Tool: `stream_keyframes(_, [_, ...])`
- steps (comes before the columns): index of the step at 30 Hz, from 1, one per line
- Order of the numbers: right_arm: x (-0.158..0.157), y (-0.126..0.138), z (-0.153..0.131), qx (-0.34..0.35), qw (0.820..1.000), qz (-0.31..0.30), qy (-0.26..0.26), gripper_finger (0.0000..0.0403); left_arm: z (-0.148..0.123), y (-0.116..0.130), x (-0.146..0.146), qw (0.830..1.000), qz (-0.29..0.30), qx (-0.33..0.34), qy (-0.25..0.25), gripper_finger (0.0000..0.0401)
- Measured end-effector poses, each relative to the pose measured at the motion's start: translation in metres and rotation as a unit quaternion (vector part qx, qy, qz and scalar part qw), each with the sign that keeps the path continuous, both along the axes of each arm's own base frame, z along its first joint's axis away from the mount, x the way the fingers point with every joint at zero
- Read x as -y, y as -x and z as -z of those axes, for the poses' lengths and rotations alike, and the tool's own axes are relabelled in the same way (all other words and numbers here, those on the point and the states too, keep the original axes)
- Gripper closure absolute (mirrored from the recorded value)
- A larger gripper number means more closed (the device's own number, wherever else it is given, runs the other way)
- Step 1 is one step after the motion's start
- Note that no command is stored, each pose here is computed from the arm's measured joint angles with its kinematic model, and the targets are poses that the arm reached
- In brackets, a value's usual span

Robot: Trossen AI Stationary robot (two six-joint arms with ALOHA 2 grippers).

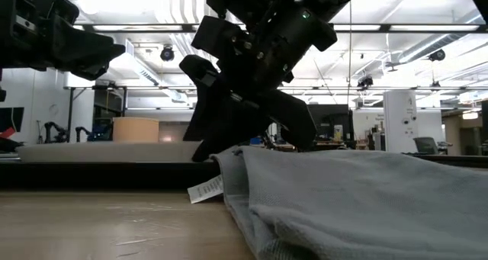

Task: Set up tray
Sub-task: Put the white plate on the black table tray below the orange cup, then put the black bowl on the white plate on the black table tray

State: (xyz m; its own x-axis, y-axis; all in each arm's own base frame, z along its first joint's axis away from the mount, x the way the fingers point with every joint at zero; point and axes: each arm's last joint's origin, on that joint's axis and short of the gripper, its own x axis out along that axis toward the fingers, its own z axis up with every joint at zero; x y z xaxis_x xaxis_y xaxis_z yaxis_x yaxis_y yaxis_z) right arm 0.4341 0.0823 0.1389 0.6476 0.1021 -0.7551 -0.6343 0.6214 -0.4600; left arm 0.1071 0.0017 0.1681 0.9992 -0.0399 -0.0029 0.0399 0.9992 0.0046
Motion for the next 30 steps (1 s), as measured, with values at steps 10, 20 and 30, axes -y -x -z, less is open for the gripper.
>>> stream_keyframes(10, [0.000, 0.000, -0.005, 0.004, 0.999, 0.024, -0.021, 0.0234, 0.000, 0.000, 0.000, 1.000, 0.000, 0.000, 0.000, 0.0296])
stream_keyframes(20, [0.002, 0.014, -0.034, -0.021, 0.996, 0.073, -0.056, 0.0224, 0.000, 0.000, 0.000, 1.000, 0.000, 0.000, 0.000, 0.0296])
stream_keyframes(30, [0.005, 0.031, -0.045, -0.077, 0.990, 0.103, -0.063, 0.0229, 0.000, 0.000, 0.000, 1.000, 0.000, 0.000, 0.000, 0.0296])
